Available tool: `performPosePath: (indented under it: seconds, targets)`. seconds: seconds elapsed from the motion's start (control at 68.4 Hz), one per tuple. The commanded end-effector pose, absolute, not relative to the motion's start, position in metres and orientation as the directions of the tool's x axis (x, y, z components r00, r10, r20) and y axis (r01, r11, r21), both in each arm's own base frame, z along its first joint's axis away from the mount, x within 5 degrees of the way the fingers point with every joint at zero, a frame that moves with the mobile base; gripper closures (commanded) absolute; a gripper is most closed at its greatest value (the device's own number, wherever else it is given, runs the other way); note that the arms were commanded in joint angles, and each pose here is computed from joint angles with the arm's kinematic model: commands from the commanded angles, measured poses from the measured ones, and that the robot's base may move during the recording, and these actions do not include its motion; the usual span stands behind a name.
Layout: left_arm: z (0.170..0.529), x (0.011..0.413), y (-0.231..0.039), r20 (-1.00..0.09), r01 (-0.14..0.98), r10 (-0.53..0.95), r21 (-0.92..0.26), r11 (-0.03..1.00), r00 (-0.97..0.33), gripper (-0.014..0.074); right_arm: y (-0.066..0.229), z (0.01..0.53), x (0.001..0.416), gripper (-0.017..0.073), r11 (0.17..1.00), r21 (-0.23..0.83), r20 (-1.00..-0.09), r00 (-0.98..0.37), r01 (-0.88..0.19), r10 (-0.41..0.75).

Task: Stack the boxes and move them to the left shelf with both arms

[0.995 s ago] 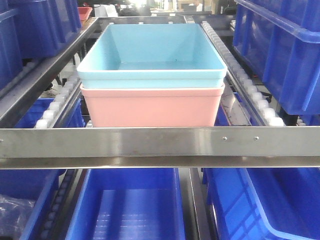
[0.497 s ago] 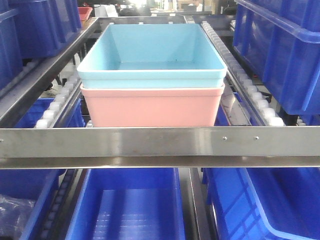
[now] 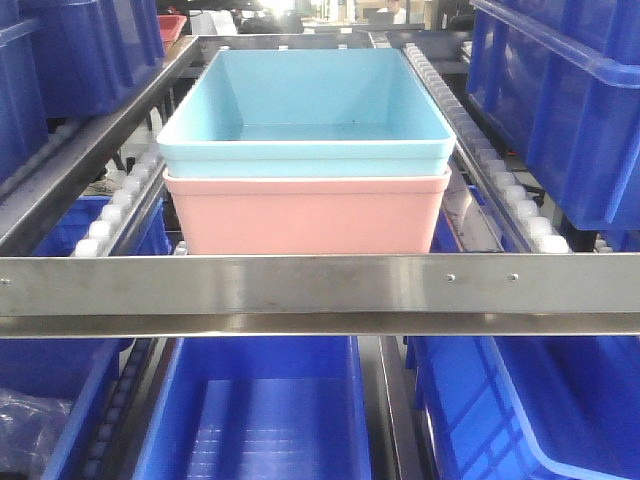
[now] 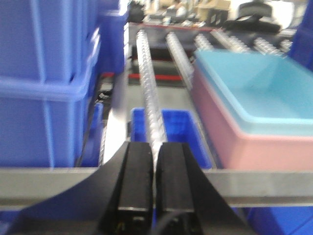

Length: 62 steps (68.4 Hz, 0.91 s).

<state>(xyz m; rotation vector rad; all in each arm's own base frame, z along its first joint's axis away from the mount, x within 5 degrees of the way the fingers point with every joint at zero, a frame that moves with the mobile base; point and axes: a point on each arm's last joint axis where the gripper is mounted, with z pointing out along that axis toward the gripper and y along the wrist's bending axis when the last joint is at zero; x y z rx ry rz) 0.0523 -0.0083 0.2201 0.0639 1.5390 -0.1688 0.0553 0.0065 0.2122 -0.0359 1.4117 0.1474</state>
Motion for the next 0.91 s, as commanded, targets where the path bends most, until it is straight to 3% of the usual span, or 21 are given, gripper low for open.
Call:
performPosePath:
  seconds: [0.0, 0.102, 0.219, 0.892]
  targets:
    - [0.227, 0.051, -0.006, -0.98, 0.127, -0.076, -0.054, 0.99, 0.182, 0.0586, 0.006, 0.227, 0.051, 0.0511, 0.99, 0.049, -0.959, 0.272, -0.129, 0.083]
    - [0.213, 0.054, -0.005, -0.963, 0.115, -0.08, -0.051, 0.992, 0.259, 0.0586, 0.006, 0.227, 0.051, 0.0511, 0.99, 0.049, -0.959, 0.272, -0.129, 0.083]
    - [0.208, 0.055, -0.006, -0.979, 0.119, -0.072, -0.05, 0.992, 0.192, 0.0586, 0.006, 0.227, 0.051, 0.0511, 0.99, 0.049, -0.959, 0.272, -0.129, 0.083]
    - [0.207, 0.055, -0.002, -0.981, 0.051, -0.028, -0.018, 0.999, 0.191, 0.0586, 0.006, 0.227, 0.051, 0.0511, 0.99, 0.049, -0.959, 0.272, -0.129, 0.083]
